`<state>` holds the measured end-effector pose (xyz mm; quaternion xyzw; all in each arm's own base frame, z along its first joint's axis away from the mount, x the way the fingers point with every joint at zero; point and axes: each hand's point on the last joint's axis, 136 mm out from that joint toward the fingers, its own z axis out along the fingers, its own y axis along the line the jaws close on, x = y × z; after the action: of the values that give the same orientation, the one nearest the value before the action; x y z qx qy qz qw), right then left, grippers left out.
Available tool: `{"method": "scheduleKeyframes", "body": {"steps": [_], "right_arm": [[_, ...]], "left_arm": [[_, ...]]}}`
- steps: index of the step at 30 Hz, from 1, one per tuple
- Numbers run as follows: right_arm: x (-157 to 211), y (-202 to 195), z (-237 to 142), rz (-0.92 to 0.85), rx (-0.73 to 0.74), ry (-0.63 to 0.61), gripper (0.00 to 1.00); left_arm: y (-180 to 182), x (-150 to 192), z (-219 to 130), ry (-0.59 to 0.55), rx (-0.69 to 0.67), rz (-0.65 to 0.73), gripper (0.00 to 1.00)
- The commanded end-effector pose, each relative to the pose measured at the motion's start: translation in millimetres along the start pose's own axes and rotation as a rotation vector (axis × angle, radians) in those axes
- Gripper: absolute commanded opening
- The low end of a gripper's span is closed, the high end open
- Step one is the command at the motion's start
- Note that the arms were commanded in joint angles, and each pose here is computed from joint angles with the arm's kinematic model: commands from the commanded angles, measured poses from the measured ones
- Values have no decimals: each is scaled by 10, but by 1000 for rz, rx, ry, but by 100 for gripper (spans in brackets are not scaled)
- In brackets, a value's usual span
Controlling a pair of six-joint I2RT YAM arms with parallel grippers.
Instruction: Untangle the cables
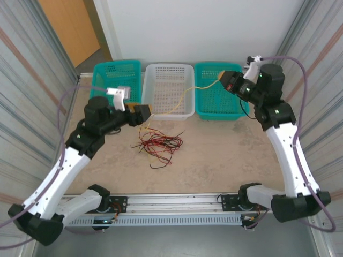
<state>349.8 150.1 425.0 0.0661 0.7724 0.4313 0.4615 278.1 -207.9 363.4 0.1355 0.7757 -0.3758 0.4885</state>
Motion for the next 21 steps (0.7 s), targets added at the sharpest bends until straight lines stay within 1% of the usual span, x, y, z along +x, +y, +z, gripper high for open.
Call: {"method": "scheduleKeyframes", "body": {"steps": [1, 4, 8, 10, 13, 17, 19, 20, 21], "right_arm": [[157, 317, 132, -84, -99, 106, 0], [301, 466, 230, -103, -145, 176, 0], [411, 562, 310, -97, -186, 236, 0], [414, 577, 311, -99, -188, 236, 0], [385, 589, 301, -107, -186, 223, 0], [348, 586, 312, -111, -180, 212, 0], [331, 568, 327, -108, -172, 205, 0], [312, 549, 330, -106, -162, 197, 0], [301, 529, 332, -103, -154, 192, 0]], "left_arm": [[-390, -79, -6, 90, 156, 278, 72], [-484, -47, 142, 169, 225, 311, 70], [-505, 173, 313, 276, 280, 287, 67], [-431, 290, 358, 311, 257, 272, 67], [-305, 453, 353, 357, 212, 256, 63], [-355, 617, 265, 396, 253, 213, 59], [-349, 697, 247, 413, 247, 200, 57], [-315, 733, 249, 420, 225, 192, 54], [-277, 770, 252, 427, 209, 183, 49]]}}
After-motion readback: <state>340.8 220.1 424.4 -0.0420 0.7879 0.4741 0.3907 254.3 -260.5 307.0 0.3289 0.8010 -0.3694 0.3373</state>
